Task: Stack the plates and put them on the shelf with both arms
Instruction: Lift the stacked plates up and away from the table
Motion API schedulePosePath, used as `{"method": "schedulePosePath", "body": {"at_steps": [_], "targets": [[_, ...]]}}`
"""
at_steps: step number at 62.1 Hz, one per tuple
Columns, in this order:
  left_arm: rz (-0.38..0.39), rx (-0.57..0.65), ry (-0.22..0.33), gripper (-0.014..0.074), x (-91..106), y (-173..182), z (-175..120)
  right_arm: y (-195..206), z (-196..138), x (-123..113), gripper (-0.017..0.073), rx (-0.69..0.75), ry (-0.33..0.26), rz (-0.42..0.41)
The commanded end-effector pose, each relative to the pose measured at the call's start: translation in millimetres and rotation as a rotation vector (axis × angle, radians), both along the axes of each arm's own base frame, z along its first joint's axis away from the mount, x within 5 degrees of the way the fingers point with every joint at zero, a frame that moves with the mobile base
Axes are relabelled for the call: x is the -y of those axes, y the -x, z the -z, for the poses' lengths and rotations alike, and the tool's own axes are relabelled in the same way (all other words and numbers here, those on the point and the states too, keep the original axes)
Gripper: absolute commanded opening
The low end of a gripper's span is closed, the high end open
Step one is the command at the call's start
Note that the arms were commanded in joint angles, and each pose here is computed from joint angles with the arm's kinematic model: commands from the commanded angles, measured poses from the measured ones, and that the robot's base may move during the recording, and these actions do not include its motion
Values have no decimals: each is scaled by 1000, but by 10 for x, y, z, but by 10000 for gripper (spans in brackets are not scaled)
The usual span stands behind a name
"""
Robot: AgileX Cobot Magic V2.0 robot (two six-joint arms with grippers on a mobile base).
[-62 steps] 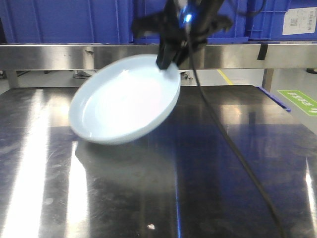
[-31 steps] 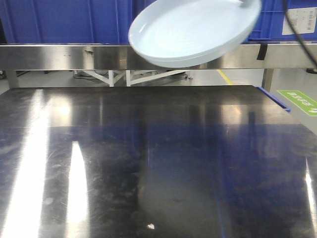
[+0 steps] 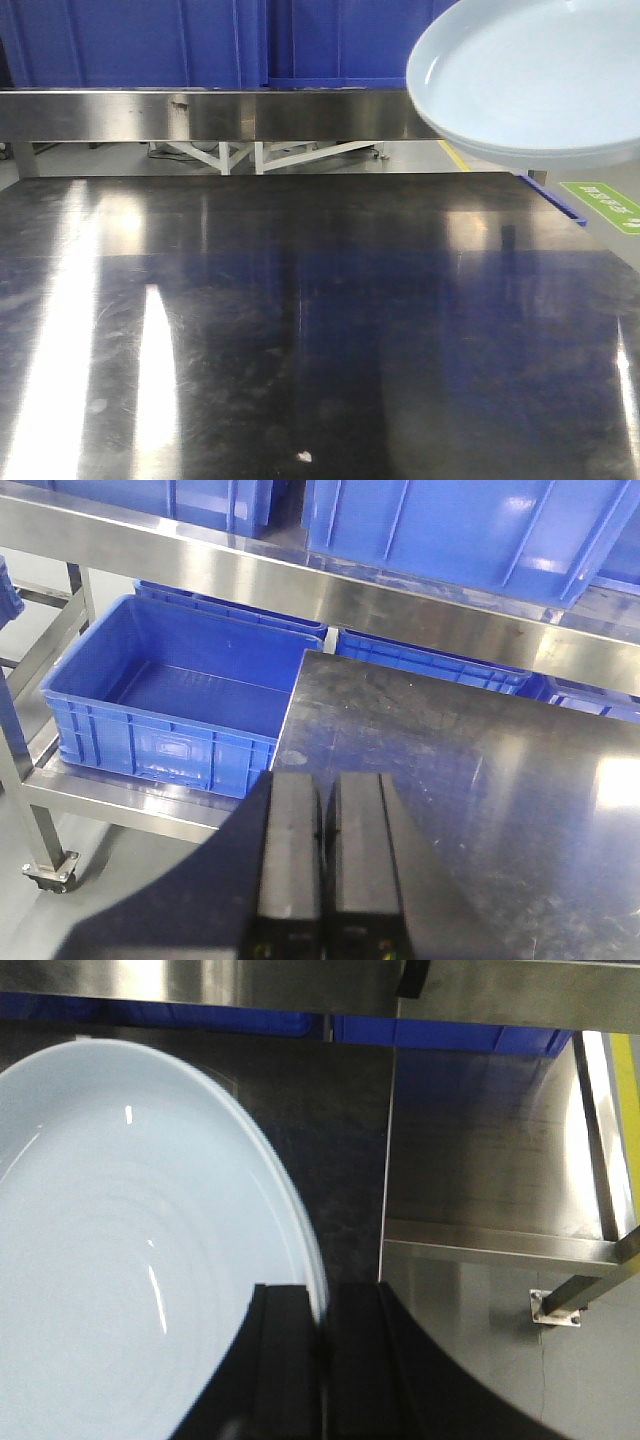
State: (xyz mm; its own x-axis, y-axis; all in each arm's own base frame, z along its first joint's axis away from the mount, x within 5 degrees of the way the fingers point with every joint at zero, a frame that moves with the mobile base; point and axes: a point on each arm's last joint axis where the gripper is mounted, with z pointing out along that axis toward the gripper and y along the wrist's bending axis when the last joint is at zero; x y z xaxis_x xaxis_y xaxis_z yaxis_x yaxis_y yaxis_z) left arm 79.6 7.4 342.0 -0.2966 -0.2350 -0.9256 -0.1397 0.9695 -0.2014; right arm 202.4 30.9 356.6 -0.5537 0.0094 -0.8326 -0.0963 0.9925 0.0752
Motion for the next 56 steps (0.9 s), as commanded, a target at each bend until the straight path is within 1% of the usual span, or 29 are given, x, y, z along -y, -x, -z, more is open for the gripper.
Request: {"method": "schedulePosePath", "body": {"at_steps": [1,10,56], "targets": [[19,96,1,90,16,-17,-148,147,-209,34,48,179,-35,6],[19,96,1,90,16,-17,-148,256,-218,50,48,204,-39,5],[19,96,1,90,16,-17,-148,251,-203,49,48,194,-38,6]]}}
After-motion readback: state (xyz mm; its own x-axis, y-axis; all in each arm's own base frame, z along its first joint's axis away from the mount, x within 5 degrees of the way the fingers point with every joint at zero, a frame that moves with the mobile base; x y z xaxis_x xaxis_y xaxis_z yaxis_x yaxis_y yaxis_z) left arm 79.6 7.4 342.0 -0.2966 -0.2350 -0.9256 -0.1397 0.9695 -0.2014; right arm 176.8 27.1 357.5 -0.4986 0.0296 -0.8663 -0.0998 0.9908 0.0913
